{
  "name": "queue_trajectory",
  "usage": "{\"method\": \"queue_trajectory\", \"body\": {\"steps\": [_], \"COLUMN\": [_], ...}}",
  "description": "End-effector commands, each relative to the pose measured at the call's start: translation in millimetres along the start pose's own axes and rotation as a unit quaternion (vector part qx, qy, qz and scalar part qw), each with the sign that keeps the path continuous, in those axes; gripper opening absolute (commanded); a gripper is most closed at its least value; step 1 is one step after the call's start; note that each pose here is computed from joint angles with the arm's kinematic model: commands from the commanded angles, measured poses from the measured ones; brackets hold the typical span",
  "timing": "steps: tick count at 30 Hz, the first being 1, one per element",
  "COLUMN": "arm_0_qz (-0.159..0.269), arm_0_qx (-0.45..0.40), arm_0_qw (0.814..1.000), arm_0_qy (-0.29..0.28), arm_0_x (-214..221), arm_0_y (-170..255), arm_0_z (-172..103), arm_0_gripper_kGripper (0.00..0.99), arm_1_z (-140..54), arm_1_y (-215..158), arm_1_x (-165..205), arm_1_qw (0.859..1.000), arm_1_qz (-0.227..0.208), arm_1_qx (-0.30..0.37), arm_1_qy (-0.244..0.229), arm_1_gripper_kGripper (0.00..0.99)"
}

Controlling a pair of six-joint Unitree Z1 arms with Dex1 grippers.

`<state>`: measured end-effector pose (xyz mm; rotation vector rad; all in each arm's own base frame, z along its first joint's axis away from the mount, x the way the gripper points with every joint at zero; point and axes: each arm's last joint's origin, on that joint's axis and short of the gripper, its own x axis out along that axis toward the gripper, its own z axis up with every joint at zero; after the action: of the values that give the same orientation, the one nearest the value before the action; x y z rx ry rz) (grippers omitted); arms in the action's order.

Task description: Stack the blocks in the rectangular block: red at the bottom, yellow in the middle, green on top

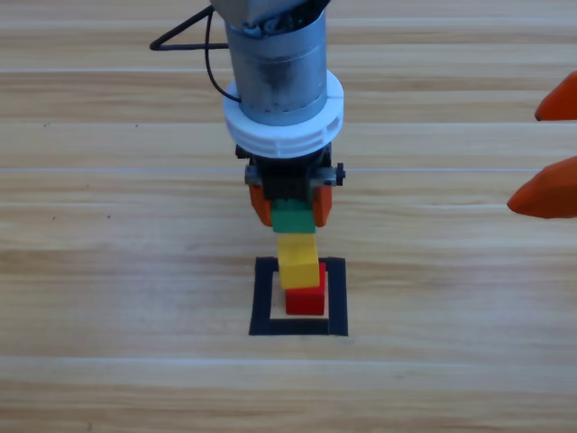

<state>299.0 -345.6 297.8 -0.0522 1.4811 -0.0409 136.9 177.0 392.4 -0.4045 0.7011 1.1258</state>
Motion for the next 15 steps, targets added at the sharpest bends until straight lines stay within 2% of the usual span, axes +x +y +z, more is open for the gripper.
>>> {"method": "queue_trajectory", "body": {"steps": [1,15], "arm_0_qz": [0.039,0.048], "arm_0_qx": [0.013,0.016], "arm_0_qw": [0.999,0.998], "arm_0_qy": [0.024,0.03], "arm_0_x": [34.8,39.8], "arm_0_y": [-12.9,-12.9], "arm_0_z": [-7.1,-10.0], "arm_0_gripper_kGripper": [0.0,0.0], "arm_1_z": [0.5,0.6], "arm_1_y": [-10.2,-10.4], "arm_1_x": [15.5,16.6], "arm_1_qw": [1.0,0.999], "arm_1_qz": [0.001,0.002], "arm_1_qx": [0.013,0.013], "arm_1_qy": [0.028,0.029], "arm_1_gripper_kGripper": [0.979,0.979]}}
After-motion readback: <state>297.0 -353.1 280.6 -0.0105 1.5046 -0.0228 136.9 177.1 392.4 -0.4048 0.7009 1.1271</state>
